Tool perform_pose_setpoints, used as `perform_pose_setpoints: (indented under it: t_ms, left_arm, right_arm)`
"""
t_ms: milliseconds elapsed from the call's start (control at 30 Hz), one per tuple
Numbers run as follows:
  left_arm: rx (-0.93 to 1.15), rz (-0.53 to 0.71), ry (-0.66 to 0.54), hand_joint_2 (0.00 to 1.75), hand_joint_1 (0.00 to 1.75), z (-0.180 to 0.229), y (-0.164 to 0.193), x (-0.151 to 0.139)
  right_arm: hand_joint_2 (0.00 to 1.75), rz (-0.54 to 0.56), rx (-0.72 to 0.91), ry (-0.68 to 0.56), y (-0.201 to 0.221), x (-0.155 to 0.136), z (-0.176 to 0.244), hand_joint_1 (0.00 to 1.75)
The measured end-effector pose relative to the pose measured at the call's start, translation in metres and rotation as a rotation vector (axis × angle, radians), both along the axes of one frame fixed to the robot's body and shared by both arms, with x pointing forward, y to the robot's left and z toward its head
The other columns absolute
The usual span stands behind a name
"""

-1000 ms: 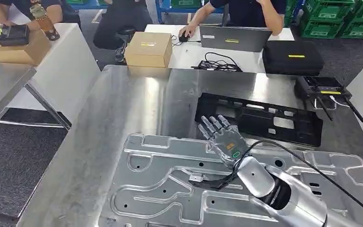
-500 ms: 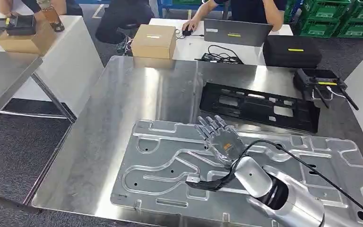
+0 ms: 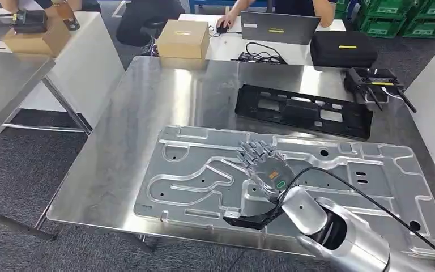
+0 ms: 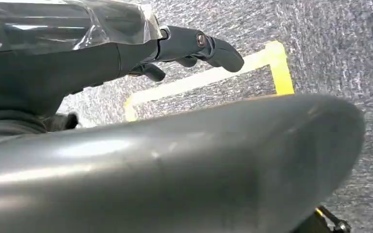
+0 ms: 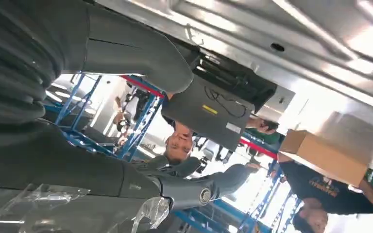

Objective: Take the parts from the cabinet and place them on the table.

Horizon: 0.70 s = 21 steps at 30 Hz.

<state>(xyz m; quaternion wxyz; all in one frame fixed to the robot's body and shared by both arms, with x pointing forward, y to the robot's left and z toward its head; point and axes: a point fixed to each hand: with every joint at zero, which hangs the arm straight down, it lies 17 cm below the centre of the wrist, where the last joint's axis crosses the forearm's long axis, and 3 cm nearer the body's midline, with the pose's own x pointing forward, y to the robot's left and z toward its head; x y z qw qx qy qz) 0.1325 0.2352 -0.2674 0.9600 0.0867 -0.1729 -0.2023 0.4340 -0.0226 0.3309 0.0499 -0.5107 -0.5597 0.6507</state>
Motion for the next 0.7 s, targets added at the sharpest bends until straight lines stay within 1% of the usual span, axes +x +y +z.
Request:
perform_pose_setpoints:
  t_ms: [567,700]
  left_arm:
    - [-0.010,-0.001,-0.009,0.00,0.00,0.002,-0.010,0.005]
    - [-0.007,0.000,-0.003,0.00,0.00,0.001,-0.009,0.002]
  right_arm:
    - [1.75,-0.022,-0.004,0.026,-0.002,0.011,-0.007,0.00]
    - [1.75,-0.035,-0.003,0.059,-0.003,0.013,-0.019,0.00]
